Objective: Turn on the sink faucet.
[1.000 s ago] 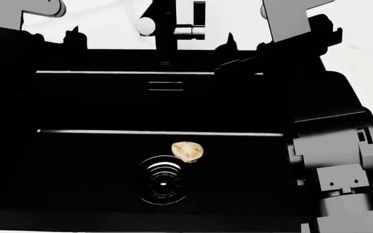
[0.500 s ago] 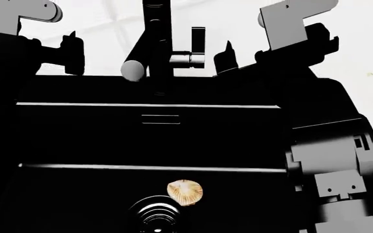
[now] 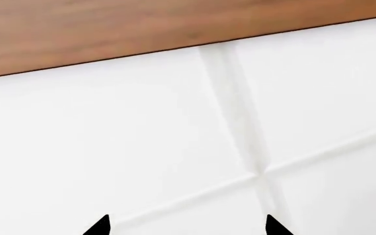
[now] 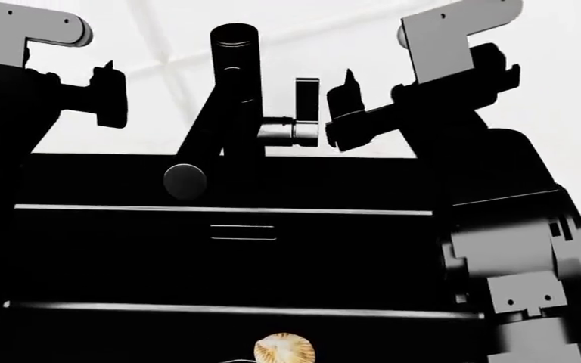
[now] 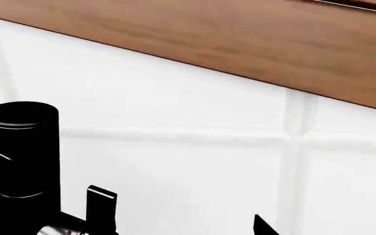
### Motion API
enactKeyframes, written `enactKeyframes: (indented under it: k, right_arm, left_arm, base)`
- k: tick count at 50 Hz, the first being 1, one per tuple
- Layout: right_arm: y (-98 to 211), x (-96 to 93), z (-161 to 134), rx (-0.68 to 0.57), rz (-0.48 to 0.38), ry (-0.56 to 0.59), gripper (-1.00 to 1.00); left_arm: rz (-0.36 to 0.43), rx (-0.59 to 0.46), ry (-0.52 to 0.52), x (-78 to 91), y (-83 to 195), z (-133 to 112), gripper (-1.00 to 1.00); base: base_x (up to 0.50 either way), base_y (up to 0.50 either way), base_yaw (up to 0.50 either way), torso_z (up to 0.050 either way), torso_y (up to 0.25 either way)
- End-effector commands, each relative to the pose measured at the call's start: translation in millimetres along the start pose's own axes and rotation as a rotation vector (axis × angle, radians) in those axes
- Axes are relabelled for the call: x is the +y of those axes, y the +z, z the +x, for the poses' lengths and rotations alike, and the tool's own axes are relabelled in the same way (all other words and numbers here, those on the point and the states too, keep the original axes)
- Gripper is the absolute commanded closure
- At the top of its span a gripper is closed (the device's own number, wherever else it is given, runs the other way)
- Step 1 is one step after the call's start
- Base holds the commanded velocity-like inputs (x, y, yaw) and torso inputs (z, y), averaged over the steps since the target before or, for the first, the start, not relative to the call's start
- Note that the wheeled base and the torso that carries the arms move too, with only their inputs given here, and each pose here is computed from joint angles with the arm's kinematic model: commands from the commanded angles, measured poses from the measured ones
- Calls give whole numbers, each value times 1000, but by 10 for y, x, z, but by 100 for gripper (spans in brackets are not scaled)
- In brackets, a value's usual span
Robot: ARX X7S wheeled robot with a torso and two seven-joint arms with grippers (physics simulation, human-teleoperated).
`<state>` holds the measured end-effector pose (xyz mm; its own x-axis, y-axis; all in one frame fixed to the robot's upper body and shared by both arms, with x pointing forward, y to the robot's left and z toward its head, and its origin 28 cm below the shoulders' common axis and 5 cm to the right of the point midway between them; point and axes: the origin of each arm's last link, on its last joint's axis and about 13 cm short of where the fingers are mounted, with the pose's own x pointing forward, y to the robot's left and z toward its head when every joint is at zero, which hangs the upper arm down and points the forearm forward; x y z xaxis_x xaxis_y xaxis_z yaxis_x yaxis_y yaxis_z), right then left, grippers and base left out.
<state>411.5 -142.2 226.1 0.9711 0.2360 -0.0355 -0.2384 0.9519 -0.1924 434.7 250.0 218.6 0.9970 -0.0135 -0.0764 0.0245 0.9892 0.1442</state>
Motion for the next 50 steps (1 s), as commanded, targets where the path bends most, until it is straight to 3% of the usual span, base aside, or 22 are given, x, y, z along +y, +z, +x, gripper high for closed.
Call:
enactKeyframes:
  k: [1, 13, 33, 50]
  right_arm:
    - [122, 79, -73, -42, 119, 68, -100]
    - [58, 267, 115, -1, 111, 163, -100]
    - [-154, 436, 334, 114, 95, 138, -100]
    - [5, 444, 357, 98, 120, 133, -100]
  left_arm:
    - [-15, 18, -10, -10, -95, -7, -100]
    - [-27, 9, -7, -1, -80, -6, -100]
    - [-52, 3, 3, 48, -148, -16, -100]
    - [-21, -38, -22, 24, -139, -25, -100]
  base:
    - [0, 0, 0, 0, 0]
    - [0, 0, 0, 0, 0]
    - [0, 0, 0, 0, 0]
    - [0, 0, 0, 0, 0]
